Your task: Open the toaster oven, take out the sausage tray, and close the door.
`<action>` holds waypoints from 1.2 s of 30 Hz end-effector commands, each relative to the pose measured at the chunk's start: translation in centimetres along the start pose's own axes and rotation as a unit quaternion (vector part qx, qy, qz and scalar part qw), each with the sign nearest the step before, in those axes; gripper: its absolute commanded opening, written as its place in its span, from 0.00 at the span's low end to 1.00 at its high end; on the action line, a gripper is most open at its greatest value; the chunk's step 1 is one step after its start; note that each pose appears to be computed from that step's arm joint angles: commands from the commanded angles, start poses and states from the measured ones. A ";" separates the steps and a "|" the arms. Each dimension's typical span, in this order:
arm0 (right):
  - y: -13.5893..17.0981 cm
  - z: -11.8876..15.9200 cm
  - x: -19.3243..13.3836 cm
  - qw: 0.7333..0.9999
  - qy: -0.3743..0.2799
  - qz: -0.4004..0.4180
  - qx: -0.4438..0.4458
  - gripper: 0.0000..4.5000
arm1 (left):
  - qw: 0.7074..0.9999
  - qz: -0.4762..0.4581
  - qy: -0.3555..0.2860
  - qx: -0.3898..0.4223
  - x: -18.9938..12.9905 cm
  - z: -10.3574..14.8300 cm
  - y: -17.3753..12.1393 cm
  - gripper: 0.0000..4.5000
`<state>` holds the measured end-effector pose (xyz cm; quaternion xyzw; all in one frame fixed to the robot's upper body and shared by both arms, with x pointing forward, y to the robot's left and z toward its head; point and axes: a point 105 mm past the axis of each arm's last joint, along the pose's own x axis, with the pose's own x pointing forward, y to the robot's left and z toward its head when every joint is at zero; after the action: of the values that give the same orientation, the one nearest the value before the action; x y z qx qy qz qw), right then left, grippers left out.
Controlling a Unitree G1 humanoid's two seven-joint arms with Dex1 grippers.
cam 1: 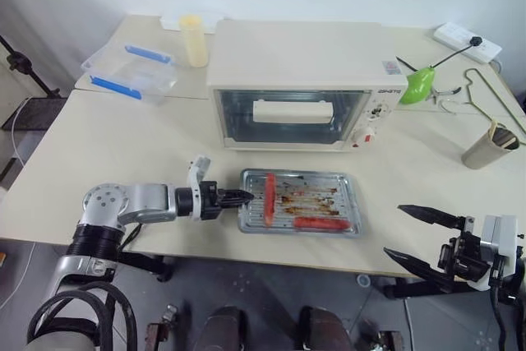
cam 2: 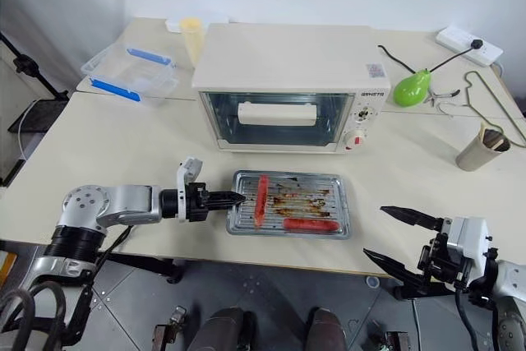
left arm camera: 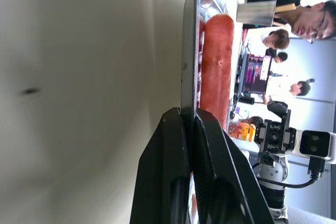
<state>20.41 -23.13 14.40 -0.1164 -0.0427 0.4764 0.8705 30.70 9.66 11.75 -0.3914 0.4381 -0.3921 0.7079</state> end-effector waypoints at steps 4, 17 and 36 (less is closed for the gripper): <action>0.3 0.9 0.0 1.000 -0.017 0.003 -0.013 1.00 | 0.998 -0.007 -0.011 0.061 -0.4 0.5 -1.6 0.31; -0.3 1.7 2.0 0.999 -0.028 0.040 -0.004 1.00 | 0.941 0.108 -0.081 0.310 -10.6 -0.5 0.1 0.98; -2.1 4.2 3.2 0.995 0.004 0.098 -0.003 1.00 | 0.699 0.167 -0.112 0.686 -20.1 1.6 1.9 0.98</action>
<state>23.25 -19.95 17.95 -0.0920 -0.0181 0.5750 0.8128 26.52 29.76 15.53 0.2437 0.0654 -0.4038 0.8794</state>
